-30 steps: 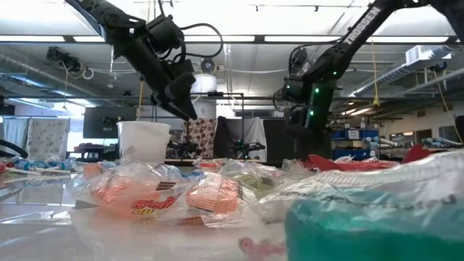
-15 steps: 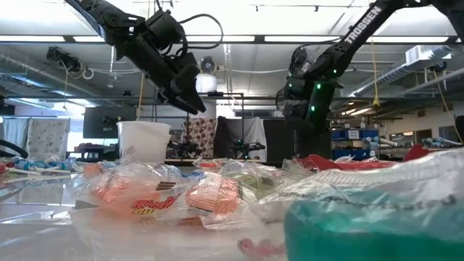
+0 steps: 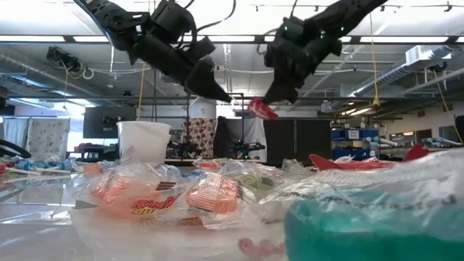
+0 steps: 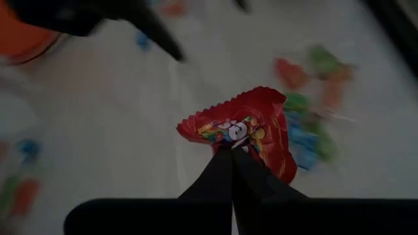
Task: Sort candy by brand, put in halloween buckets
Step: Put the skittles into the white bucket
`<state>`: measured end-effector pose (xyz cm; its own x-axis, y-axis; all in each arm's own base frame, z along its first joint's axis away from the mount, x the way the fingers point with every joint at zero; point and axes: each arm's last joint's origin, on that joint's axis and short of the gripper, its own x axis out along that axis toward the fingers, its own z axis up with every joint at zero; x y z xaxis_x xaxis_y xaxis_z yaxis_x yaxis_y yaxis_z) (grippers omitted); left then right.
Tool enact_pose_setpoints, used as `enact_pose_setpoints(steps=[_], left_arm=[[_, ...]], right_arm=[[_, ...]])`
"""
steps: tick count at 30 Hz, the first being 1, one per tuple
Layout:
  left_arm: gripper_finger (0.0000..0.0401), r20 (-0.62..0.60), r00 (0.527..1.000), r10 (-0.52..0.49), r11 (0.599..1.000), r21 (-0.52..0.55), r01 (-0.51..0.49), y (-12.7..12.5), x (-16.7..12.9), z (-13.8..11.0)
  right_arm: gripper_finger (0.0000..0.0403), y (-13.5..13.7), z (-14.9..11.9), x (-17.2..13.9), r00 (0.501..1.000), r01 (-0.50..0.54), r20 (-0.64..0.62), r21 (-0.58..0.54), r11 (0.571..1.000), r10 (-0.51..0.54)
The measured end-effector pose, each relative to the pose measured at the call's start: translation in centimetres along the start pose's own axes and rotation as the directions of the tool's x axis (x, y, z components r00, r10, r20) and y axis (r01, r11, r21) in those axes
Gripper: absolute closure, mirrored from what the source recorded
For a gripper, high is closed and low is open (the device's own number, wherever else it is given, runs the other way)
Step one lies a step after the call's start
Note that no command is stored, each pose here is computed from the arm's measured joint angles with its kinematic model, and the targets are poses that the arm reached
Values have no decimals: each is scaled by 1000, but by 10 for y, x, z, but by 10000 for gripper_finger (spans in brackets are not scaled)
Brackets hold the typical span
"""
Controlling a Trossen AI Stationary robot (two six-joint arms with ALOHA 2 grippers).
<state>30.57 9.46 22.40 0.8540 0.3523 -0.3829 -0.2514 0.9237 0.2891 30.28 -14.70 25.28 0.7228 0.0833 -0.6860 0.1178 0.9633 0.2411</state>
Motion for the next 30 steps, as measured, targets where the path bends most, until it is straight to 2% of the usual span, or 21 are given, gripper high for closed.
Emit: enact_pose_setpoints(steps=[6, 13, 17, 21, 24, 27, 30], left_arm=[[160, 46, 998, -47, 983, 180, 38, -20, 4, 5], [173, 82, 994, -78, 960, 276, 53, -34, 5, 8], [228, 88, 993, -76, 961, 272, 49, -34, 5, 9], [321, 90, 993, -74, 963, 264, 48, -33, 6, 9], [384, 84, 995, -58, 968, 250, 35, -31, 6, 8], [389, 47, 999, -2, 977, 212, -8, -24, 5, 8], [391, -56, 994, 95, 980, 179, -84, -8, -1, 9]], right_arm=[[401, 31, 4, 6, 998, -60, 5, -81, 995, 61], [401, 40, 8, 9, 996, -76, 35, -119, 990, 81], [401, 40, 9, 9, 996, -76, 40, -121, 990, 81], [398, 40, 8, 9, 996, -75, 40, -116, 990, 80], [375, 38, 9, 9, 997, -54, 42, -90, 994, 58], [343, 33, 9, 7, 999, 28, 44, -72, 997, -24], [314, 21, 5, 4, 985, 174, 14, -39, 984, -173]])
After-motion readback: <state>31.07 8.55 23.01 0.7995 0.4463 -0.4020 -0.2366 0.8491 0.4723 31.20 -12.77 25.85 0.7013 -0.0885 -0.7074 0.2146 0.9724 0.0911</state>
